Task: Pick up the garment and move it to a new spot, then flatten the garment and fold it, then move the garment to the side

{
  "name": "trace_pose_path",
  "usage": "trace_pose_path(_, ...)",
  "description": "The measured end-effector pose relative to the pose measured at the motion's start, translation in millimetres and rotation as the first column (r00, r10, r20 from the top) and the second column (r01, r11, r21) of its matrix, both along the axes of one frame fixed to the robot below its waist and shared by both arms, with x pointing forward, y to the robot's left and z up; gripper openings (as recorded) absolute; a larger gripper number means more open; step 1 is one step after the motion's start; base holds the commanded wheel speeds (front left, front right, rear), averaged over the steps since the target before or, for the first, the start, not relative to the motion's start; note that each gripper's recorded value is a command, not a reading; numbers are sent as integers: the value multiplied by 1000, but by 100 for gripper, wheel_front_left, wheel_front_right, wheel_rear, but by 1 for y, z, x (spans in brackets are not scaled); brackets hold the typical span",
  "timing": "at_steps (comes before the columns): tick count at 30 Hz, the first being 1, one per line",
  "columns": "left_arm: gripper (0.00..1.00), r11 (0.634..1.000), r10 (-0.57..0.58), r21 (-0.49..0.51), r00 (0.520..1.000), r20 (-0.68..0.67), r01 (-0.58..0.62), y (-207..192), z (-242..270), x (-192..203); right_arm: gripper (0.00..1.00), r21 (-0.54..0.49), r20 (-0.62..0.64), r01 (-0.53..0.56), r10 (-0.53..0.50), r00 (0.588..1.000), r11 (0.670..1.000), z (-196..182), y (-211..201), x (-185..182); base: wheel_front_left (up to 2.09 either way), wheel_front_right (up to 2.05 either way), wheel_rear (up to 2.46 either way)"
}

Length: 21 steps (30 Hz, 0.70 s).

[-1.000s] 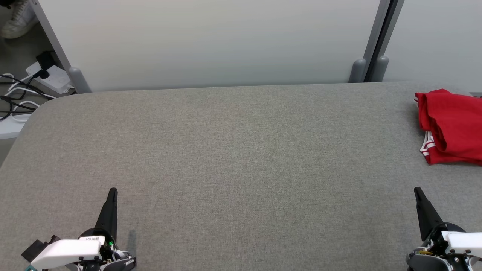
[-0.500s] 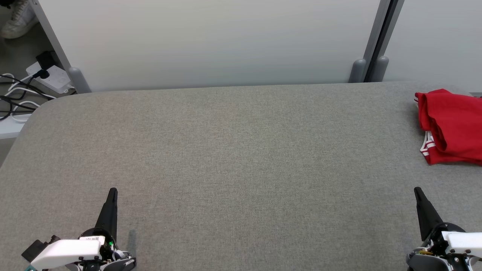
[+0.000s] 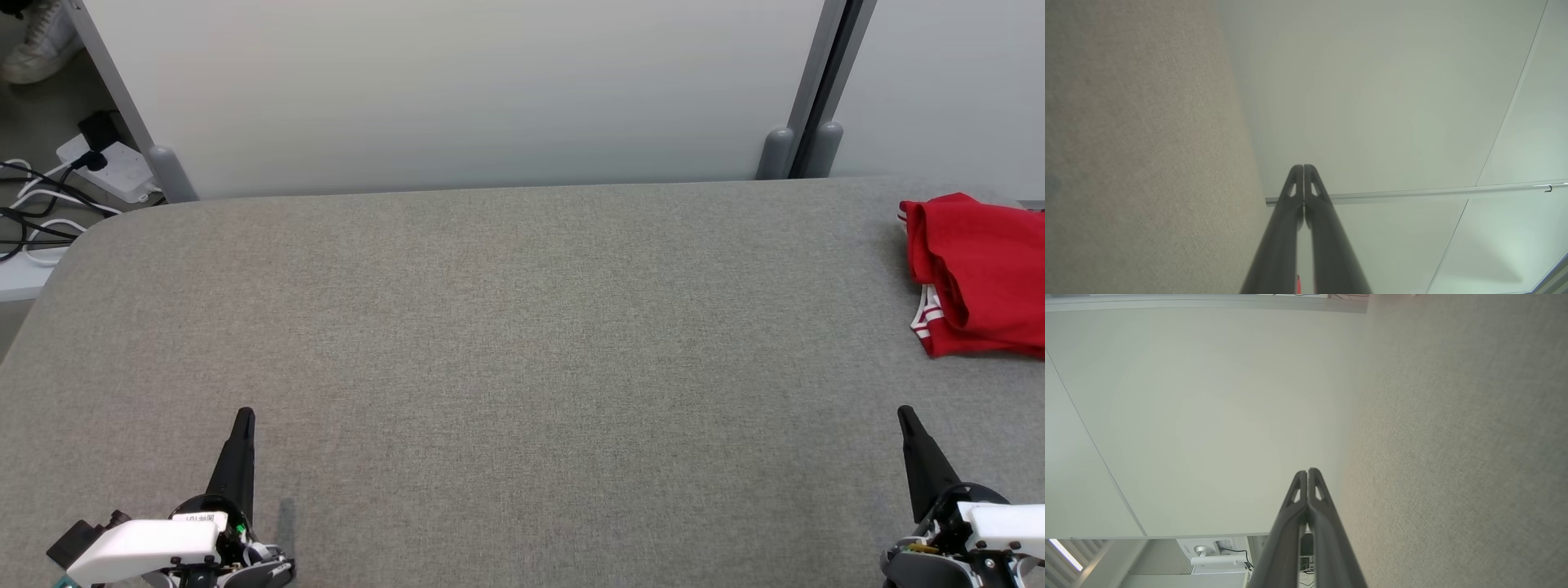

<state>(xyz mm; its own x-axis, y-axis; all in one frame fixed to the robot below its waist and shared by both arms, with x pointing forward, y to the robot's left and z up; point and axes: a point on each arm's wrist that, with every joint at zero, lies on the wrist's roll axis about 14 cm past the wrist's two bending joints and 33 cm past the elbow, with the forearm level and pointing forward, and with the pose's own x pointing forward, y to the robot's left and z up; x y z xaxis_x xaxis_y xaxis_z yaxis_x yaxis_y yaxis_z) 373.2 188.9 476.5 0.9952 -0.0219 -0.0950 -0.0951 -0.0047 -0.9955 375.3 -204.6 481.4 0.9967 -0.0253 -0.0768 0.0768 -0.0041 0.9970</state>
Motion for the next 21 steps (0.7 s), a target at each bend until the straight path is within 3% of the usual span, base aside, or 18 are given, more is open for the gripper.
trace_pose_path(21,0,1000,0,0,1000,0,0,0,0,0,0,0,0,0,0,1000,1000,0,0,0,0,0,0)
